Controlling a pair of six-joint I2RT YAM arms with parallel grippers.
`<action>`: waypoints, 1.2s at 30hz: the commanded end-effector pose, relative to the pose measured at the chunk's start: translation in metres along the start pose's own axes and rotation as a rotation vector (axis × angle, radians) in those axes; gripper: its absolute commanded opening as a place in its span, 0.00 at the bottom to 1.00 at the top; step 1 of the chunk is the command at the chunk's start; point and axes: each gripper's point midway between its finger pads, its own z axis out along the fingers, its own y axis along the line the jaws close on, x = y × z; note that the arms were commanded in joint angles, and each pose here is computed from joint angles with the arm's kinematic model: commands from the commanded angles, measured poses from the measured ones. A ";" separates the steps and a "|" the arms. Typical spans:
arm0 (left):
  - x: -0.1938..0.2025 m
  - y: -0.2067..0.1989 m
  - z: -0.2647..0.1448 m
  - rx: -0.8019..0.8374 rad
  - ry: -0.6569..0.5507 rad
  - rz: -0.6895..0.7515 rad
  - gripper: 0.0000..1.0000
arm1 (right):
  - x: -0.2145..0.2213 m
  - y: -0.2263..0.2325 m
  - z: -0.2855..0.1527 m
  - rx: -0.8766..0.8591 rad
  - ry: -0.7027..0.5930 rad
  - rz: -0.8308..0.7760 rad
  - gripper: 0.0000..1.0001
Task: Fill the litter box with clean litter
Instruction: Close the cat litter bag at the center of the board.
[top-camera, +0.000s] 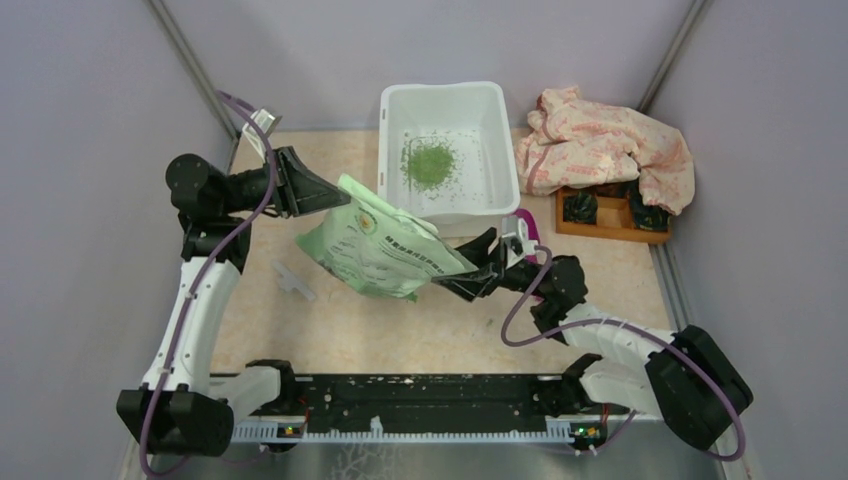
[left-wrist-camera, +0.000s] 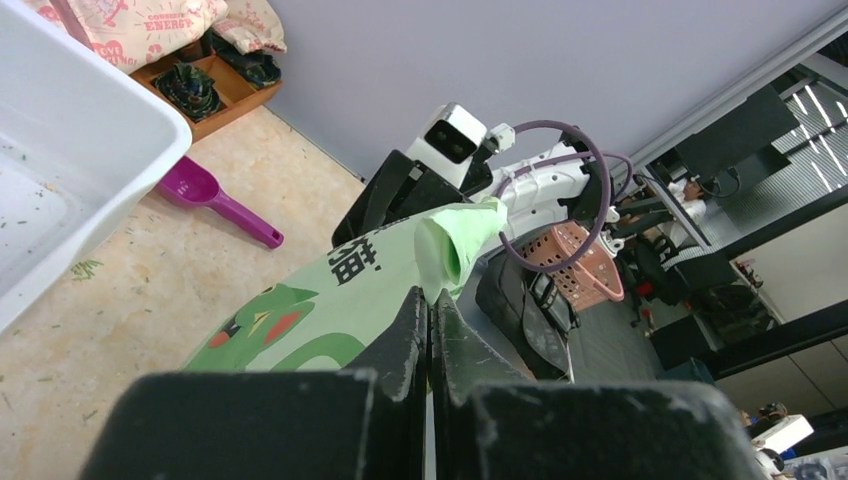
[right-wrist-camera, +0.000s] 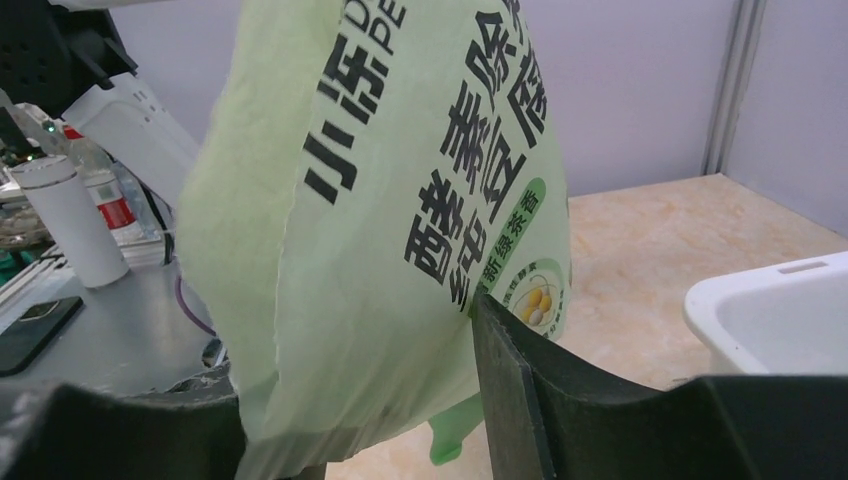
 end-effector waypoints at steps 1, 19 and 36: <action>-0.015 -0.022 0.000 0.028 -0.049 0.114 0.01 | -0.024 0.000 0.019 -0.023 -0.077 -0.043 0.48; 0.035 0.084 -0.020 -0.310 -0.072 -0.045 0.01 | 0.010 -0.027 -0.011 0.251 0.171 0.044 0.00; 0.139 0.169 -0.050 -0.538 0.060 -0.266 0.01 | 0.068 -0.006 -0.031 0.137 0.147 0.277 0.34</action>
